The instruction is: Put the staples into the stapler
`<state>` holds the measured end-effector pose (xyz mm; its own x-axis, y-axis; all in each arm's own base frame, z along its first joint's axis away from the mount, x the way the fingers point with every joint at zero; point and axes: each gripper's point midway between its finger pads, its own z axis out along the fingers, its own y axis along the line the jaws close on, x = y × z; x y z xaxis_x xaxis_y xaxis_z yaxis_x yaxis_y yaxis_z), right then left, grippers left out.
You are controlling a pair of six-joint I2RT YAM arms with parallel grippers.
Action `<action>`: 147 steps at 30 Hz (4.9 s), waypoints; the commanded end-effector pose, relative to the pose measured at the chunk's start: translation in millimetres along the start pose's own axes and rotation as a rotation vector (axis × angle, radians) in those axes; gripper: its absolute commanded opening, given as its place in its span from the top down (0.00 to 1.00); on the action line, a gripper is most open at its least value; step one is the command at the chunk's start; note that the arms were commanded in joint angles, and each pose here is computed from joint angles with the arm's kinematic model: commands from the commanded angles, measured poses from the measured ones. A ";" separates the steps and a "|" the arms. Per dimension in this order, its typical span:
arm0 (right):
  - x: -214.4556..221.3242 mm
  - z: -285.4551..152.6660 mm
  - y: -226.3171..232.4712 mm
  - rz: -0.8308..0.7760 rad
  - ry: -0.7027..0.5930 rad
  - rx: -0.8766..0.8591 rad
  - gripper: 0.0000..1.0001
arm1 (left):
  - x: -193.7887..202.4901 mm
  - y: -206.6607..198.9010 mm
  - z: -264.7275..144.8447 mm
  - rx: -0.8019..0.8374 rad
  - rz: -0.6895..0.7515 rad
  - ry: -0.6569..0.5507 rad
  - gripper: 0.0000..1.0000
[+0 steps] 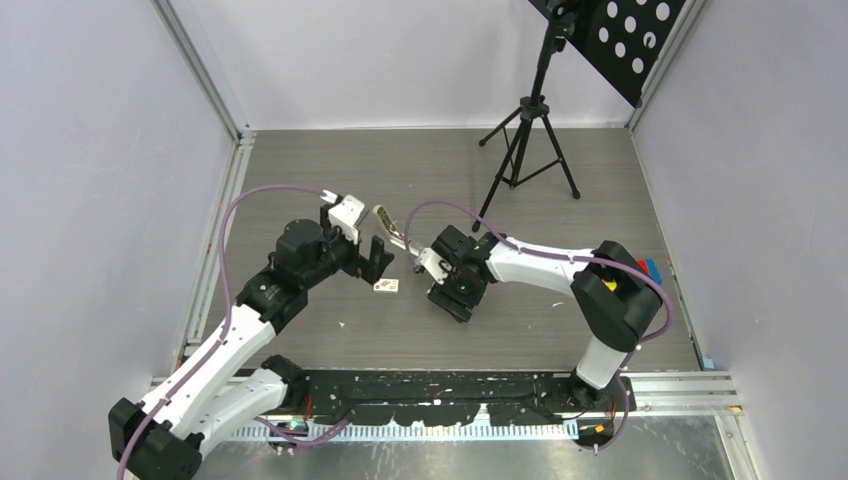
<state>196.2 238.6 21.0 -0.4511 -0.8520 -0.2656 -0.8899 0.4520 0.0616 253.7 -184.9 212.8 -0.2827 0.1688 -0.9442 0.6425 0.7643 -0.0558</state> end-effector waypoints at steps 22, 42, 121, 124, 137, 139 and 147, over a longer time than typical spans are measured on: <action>-68.9 -101.7 -5.2 -0.319 -0.389 0.385 0.62 | -5.2 -14.2 15.8 0.219 -0.541 0.191 0.02; -108.8 -162.0 19.8 -0.544 -0.599 0.509 0.61 | 2.7 -94.3 16.6 0.715 -0.627 0.395 0.22; -142.3 -299.0 4.3 0.197 -1.645 -0.646 0.34 | -106.0 -96.1 -0.6 0.701 -0.352 -0.583 1.00; -141.4 -298.2 4.0 0.198 -1.646 -0.643 0.34 | -107.6 -95.3 -1.4 0.697 -0.355 -0.594 1.00; -142.8 -298.6 3.9 0.201 -1.640 -0.659 0.55 | -108.9 -95.9 -1.5 0.709 -0.371 -0.597 1.00; -143.8 -298.4 4.5 0.199 -1.632 -0.669 0.63 | -107.7 -95.8 -0.8 0.708 -0.373 -0.594 1.00; -143.3 -294.7 2.8 0.197 -1.601 -0.684 1.00 | -98.5 -96.1 5.9 0.701 -0.352 -0.546 0.89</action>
<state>243.9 286.0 322.9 -0.4683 0.4574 -0.7560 -0.8509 -0.0030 0.5253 224.4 -279.7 300.3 -0.3456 -0.4436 -0.8269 0.8886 0.1284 -0.4403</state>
